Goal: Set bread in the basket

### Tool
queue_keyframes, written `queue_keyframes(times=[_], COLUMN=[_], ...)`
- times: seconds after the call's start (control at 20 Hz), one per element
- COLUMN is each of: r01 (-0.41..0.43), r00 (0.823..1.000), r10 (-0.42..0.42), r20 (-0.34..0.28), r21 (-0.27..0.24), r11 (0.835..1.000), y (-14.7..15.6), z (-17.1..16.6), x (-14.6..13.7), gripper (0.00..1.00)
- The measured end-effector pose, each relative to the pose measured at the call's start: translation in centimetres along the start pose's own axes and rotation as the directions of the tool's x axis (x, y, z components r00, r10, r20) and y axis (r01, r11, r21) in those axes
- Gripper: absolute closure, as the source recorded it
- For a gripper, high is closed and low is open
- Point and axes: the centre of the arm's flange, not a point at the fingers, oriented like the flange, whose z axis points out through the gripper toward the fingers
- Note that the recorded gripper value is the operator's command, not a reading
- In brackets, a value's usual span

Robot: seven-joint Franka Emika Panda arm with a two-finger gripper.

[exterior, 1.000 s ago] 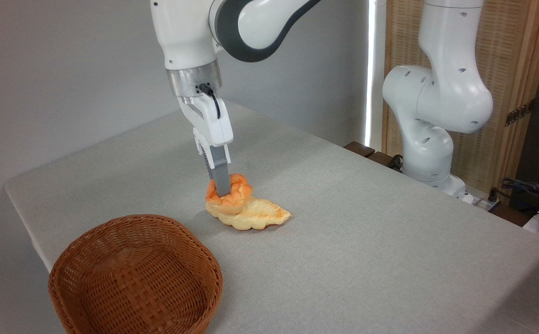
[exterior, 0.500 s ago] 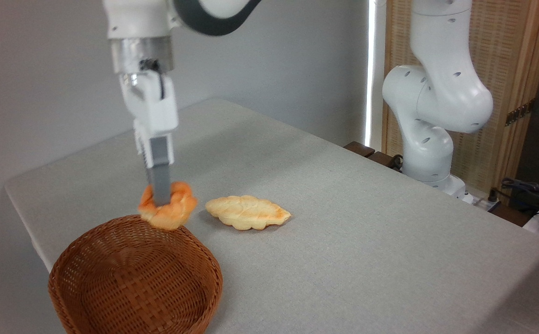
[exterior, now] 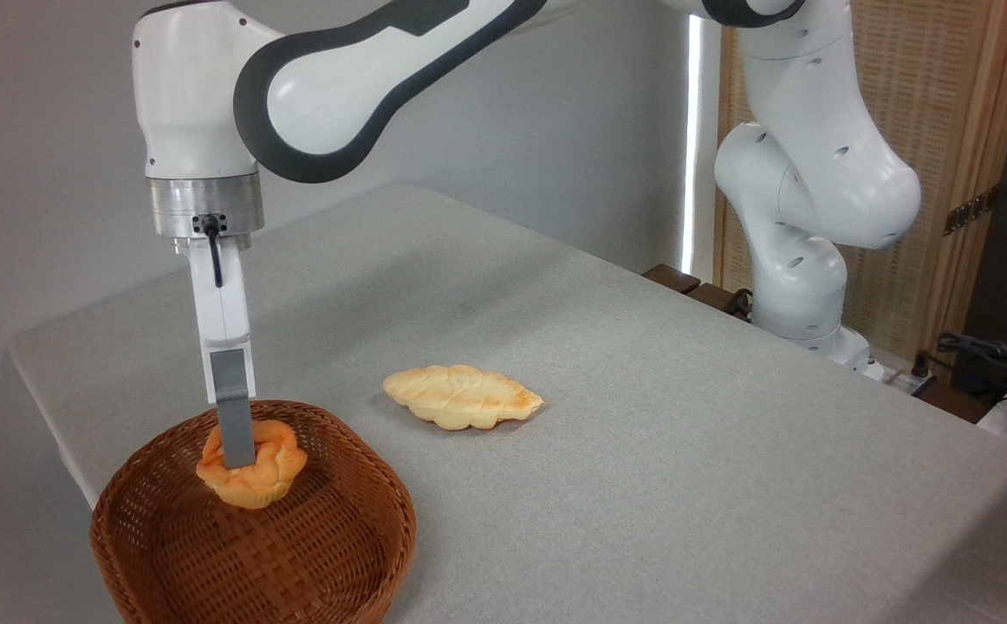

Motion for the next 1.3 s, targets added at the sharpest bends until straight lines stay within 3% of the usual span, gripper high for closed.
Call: queue_keyframes(times=[0.35,0.55,0.65,0.9,1.0,1.15,1.3], r01=[0.057,0.154,0.218,0.348,0.339,0.29,0.294], r00=[0.998,0.987,0.975,0.937,0.941,0.957,0.955], r10=[-0.057,-0.154,-0.22,-0.347,-0.333,-0.274,-0.266], r20=[-0.011,-0.044,-0.034,0.039,0.066,0.097,0.128], r21=[-0.011,0.003,-0.05,-0.186,-0.235,-0.277,-0.303], r11=[0.998,0.988,0.975,0.919,0.911,0.916,0.907], y=[1.1,-0.5,-1.4,-2.9,-2.8,-2.9,-2.8], z=[0.2,-2.6,-4.5,-10.3,-11.7,-13.0,-13.6], x=[1.4,0.9,-1.0,-7.4,-9.7,-12.8,-15.0], gripper=[0.0,0.0,0.0,0.0,0.0,0.0,0.0])
